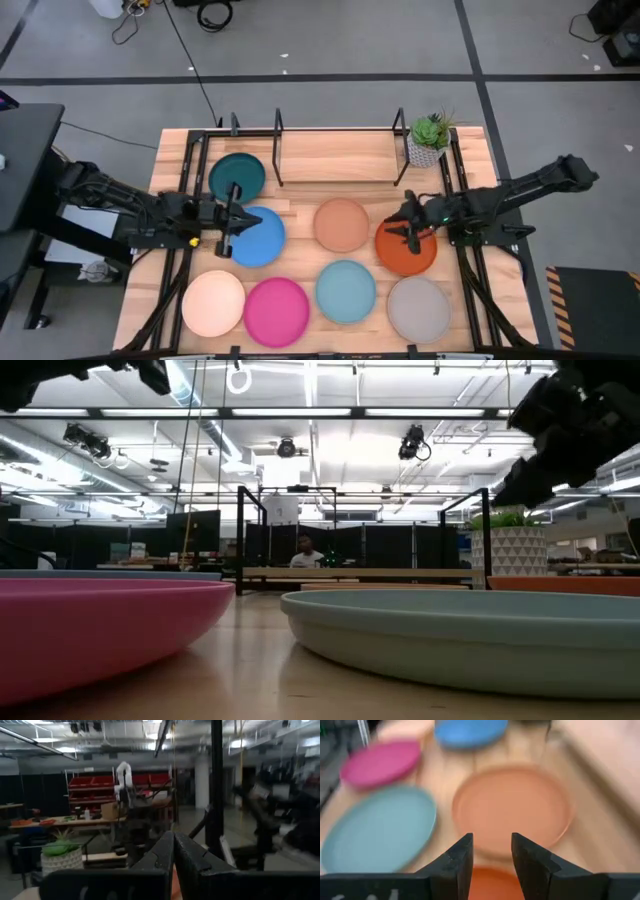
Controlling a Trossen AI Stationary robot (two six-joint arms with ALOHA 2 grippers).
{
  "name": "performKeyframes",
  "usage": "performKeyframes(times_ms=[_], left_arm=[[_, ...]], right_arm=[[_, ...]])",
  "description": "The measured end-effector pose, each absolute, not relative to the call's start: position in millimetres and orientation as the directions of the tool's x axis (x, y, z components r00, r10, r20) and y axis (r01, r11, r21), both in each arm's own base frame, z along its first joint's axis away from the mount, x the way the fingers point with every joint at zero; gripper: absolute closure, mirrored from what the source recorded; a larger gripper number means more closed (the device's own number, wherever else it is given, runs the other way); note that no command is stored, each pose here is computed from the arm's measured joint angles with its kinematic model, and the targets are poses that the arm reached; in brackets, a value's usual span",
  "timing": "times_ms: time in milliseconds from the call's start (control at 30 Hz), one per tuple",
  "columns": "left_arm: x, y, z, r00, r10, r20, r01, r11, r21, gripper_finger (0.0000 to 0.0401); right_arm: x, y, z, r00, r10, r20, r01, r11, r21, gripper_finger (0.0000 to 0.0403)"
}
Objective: Place and stack plates onto a shelf
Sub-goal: Put the orange plate on the shelf
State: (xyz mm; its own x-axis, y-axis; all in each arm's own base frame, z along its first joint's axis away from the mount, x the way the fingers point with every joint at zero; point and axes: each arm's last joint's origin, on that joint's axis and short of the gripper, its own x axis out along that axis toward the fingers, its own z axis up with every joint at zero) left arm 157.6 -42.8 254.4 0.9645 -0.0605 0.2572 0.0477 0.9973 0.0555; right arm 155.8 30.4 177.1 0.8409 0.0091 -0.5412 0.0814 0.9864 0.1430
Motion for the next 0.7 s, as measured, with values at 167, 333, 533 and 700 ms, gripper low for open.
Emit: performKeyframes(times_ms=[167,333,533,700], left_arm=[[170.1,-43.5,258.8,0.977,0.050,0.209,-0.072,0.992,0.102,0.0381],[177.6,-42.8,268.0,0.979,0.155,0.132,-0.174,0.973,0.154,0.0381],[179.9,-42.3,276.8,0.977,0.191,0.091,-0.204,0.964,0.170,0.0380],[179.8,-41.3,276.3,0.971,0.223,0.084,-0.234,0.958,0.166,0.0361]], right_arm=[[180.7,49.4,179.1,0.712,0.047,-0.701,0.070,0.988,0.137,0.0263],[204.8,71.8,184.2,0.569,0.036,-0.822,0.098,0.989,0.110,0.0263],[226.8,103.5,182.5,0.468,0.059,-0.882,0.126,0.983,0.133,0.0241],[239.2,126.3,179.8,0.392,0.042,-0.919,0.206,0.970,0.132,0.0186]])
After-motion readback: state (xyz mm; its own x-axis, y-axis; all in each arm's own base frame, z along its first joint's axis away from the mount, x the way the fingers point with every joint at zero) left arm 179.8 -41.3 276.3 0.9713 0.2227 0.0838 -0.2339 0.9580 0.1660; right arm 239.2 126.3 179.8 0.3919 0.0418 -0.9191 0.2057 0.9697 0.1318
